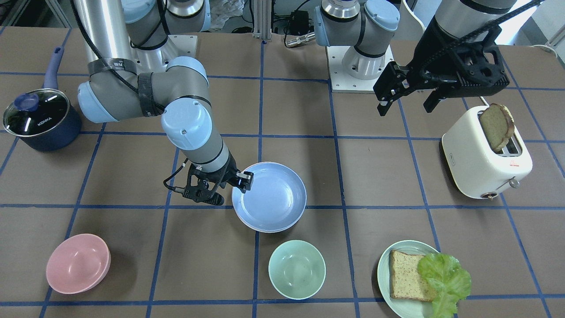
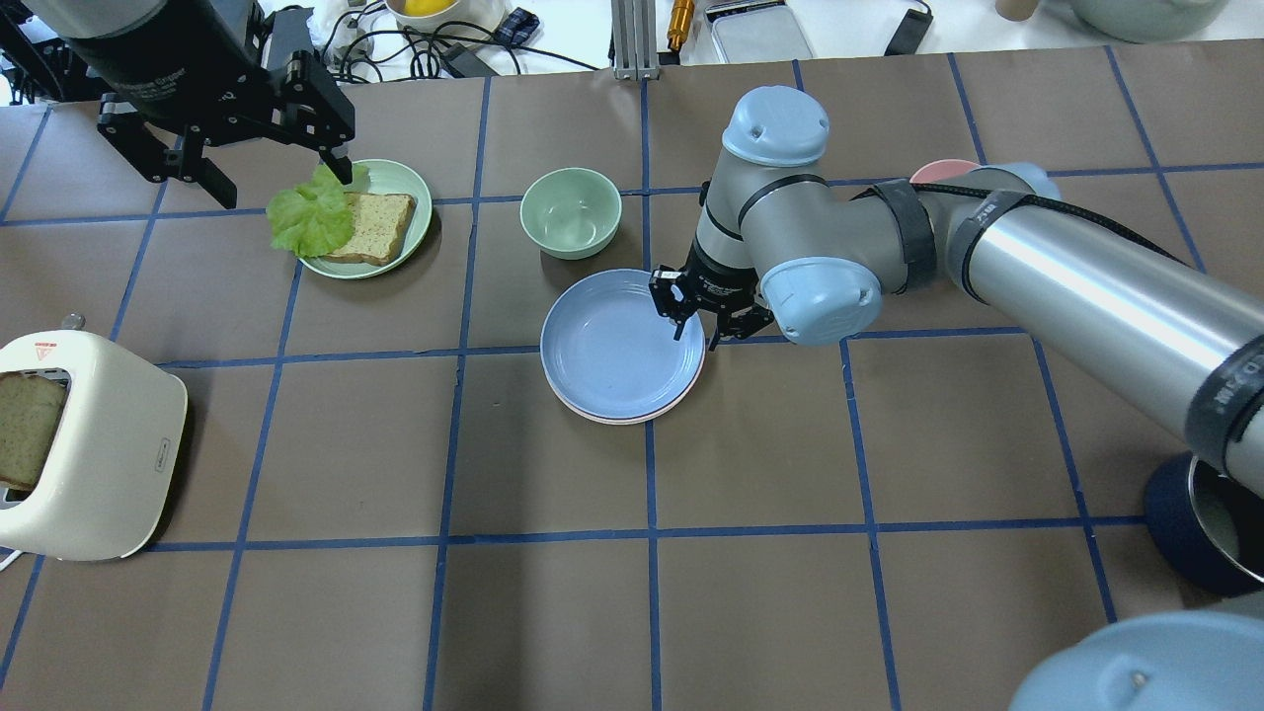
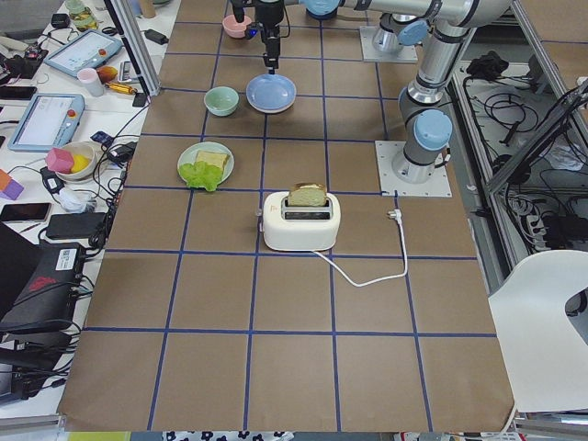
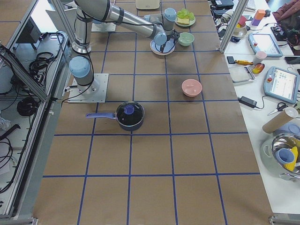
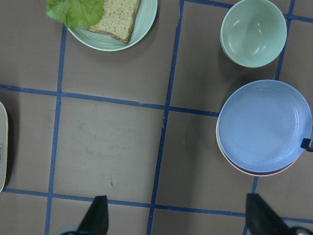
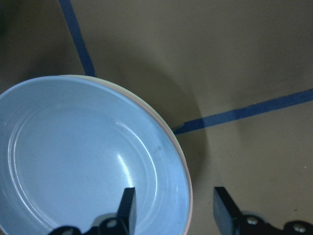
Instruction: Stack three plates with pink and blue
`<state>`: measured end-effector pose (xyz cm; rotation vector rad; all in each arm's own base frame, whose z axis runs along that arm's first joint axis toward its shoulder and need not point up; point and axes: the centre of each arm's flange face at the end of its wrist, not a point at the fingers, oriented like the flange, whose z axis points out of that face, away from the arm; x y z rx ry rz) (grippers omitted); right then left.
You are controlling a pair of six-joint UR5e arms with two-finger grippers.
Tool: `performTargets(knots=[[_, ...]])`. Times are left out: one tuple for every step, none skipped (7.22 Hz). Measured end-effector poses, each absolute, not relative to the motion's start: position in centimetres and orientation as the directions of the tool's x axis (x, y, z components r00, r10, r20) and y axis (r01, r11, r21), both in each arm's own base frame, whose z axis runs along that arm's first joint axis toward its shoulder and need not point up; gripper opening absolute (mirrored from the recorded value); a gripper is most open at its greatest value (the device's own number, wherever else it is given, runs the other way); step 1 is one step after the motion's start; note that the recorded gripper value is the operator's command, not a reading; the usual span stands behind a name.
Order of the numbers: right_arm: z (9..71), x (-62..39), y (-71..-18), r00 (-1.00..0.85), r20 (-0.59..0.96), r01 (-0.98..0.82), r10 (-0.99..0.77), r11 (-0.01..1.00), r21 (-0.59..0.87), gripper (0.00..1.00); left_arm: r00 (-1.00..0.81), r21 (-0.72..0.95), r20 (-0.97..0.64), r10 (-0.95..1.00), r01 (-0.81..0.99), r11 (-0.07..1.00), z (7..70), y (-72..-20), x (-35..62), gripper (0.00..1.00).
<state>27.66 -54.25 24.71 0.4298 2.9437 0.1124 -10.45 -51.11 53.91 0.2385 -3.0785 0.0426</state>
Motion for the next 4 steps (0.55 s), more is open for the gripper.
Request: performTargets(knots=[[25.8,27.2,-55.2,-0.946,-0.149,0.282,0.289,0.957,0.069,0.76,-0.987,-0.023,0.055,-0.153,-0.155,0.988,53.9,-51.1,-10.5,1.0],[27.8,26.9,-56.5,-0.947,-0.151,0.284,0.285,0.958,0.026,0.78,-0.987,-0.023,0.055,-0.153,-0.155,0.988,53.9,-51.1,-10.4,1.0],[30.0,26.8,-57.7,-0.949,-0.155,0.28,0.274,0.96,-0.016,0.83,-0.987,-0.023,0.055,-0.153,-0.155,0.988,53.9,-51.1,-10.5,1.0],[32.2,26.5,-58.4,-0.959,-0.137,0.259,0.249,0.964,-0.057,0.84,-0.987,-0.023,0.055,-0.153,-0.155,0.988,53.9,-51.1,-10.4,1.0]])
